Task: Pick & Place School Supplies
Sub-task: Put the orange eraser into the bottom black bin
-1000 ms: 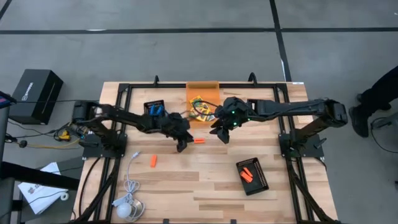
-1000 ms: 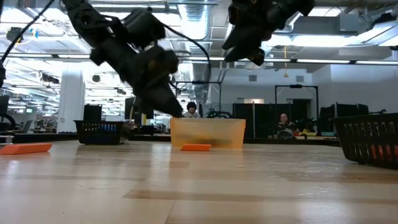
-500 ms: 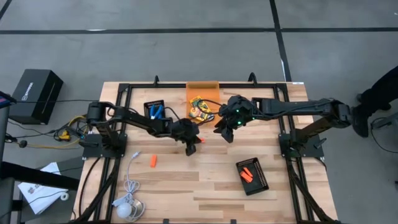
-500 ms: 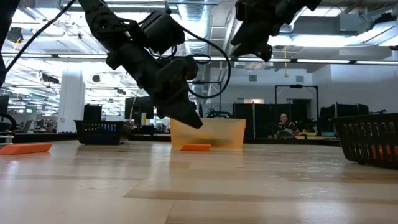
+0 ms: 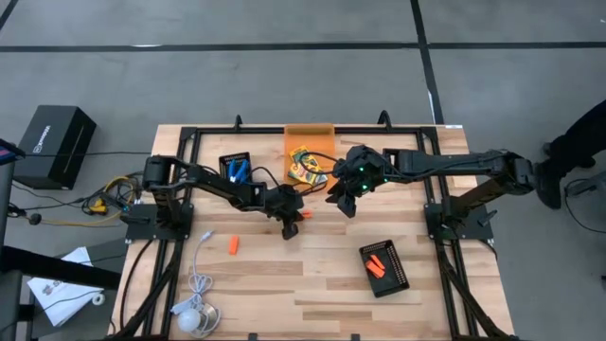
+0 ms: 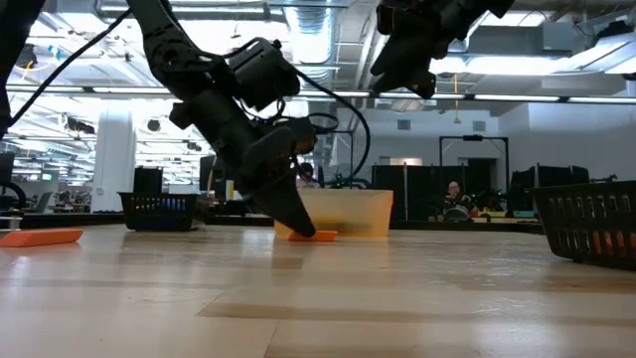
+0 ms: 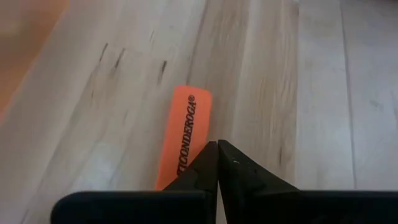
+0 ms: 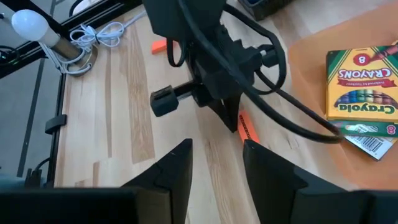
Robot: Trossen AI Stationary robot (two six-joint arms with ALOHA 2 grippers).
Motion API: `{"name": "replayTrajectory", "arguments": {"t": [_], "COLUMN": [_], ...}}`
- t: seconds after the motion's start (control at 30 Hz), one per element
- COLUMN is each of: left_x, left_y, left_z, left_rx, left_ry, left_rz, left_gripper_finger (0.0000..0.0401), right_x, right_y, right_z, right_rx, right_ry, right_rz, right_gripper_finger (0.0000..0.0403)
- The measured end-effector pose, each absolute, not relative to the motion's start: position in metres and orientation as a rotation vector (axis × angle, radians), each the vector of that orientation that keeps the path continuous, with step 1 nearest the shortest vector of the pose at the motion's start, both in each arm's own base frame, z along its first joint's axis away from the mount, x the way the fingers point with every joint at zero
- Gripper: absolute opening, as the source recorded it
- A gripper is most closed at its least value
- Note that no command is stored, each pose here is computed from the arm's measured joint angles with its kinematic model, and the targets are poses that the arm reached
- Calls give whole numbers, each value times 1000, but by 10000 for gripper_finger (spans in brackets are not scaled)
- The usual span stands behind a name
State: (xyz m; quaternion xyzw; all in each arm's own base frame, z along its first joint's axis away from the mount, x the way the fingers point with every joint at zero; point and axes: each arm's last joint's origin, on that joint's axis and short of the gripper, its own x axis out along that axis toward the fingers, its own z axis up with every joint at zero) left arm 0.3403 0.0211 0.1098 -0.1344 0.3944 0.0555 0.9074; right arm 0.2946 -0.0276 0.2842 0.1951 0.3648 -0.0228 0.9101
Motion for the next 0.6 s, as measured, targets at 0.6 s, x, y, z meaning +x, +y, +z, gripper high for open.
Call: {"name": "replayTrajectory", "arguments": {"t": [0.6], "left_x": [341], "left_y": [21], "left_z": [128], "left_rx": [-312], "left_ry": [744], "left_rz": [134], "left_gripper_finger": [3], "right_x": [295], "right_y": [-28], "right_z": [284], "right_rx": [403], "right_ry": [755], "right_rz": [-44], "right_gripper_finger": [131]}}
